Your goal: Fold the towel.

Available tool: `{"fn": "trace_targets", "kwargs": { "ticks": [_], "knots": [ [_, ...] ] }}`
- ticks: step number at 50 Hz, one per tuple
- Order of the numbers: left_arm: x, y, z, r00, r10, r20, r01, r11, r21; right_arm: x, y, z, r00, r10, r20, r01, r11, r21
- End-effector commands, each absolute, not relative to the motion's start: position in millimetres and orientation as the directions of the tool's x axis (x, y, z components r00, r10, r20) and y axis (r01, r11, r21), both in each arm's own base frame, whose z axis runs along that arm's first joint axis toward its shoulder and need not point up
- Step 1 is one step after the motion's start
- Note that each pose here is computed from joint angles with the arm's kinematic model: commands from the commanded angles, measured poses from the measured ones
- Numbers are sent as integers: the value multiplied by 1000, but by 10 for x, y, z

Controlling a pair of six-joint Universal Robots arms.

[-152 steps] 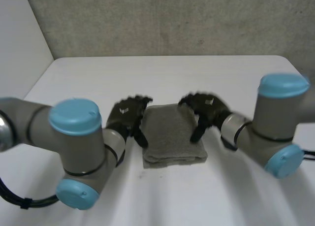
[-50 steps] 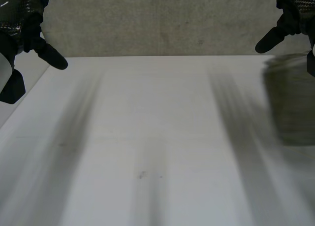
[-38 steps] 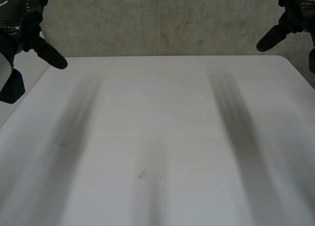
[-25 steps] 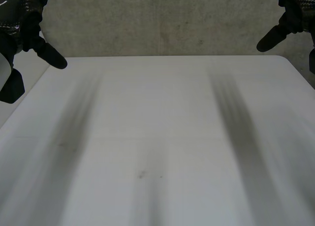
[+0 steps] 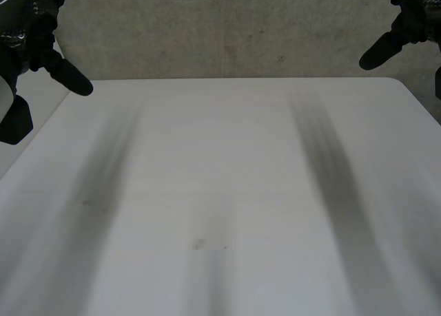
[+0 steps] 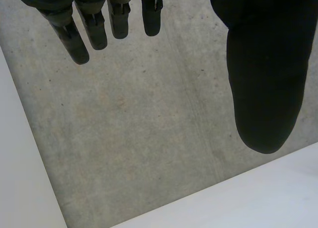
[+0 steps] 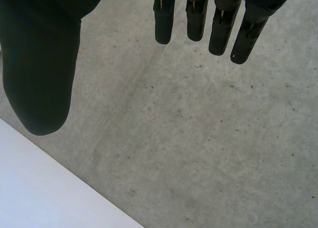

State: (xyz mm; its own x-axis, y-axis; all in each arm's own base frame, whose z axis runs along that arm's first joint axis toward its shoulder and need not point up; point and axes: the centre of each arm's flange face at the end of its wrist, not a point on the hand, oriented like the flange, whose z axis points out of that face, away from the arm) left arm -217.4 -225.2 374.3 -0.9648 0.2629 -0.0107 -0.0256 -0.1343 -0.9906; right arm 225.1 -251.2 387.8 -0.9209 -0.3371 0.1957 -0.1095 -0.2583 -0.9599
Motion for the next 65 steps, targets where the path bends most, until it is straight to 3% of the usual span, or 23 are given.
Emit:
{"fn": "trace_targets", "kwargs": {
  "ticks": [1,12,65],
  "knots": [
    [-2167,-2230,3770,-965,263,-10,-28,-141,-990,2240,-2484,3908,-921,-337,195,-107,-263,-959],
    [-2160,-2200,3808,-964,264,-7,-34,-151,-988,2252,-2398,3929,-906,-378,193,-104,-244,-964],
    [-2177,-2165,3816,-960,279,-10,-35,-155,-987,2235,-2354,3991,-905,-375,199,-100,-267,-959]
  ]
}}
